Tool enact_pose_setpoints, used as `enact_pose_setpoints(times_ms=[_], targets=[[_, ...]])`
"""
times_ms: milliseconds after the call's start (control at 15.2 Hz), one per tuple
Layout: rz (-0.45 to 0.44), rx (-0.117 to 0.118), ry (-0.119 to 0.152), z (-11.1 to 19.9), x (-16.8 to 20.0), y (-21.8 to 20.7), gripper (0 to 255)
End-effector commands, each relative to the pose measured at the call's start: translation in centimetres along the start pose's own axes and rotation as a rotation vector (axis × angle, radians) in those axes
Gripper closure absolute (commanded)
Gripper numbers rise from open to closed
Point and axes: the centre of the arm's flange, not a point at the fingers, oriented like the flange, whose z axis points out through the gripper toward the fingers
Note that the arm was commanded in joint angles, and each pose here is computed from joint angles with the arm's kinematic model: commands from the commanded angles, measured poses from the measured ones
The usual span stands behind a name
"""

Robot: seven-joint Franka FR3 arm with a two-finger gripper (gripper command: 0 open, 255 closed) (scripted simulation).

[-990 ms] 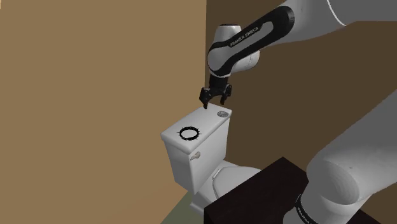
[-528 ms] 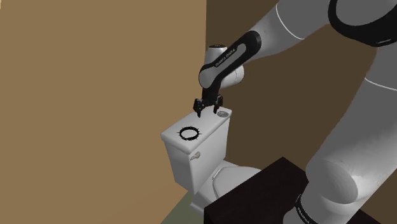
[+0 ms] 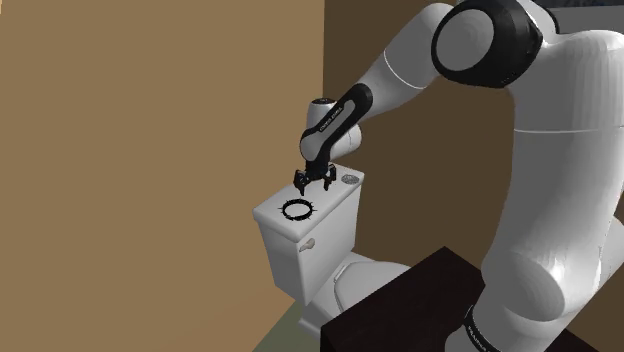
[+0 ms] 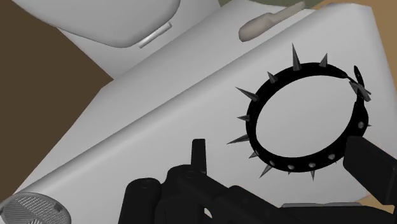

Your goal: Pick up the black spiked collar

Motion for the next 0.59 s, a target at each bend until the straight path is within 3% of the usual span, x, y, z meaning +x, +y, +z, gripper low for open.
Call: enact_pose_setpoints(times_ms=[0, 528], targets=[[0.013, -0.002, -0.002, 2.5, 1.2, -0.1, 0], [0.017, -0.003, -0.003, 6.9, 1.1, -0.1, 0]])
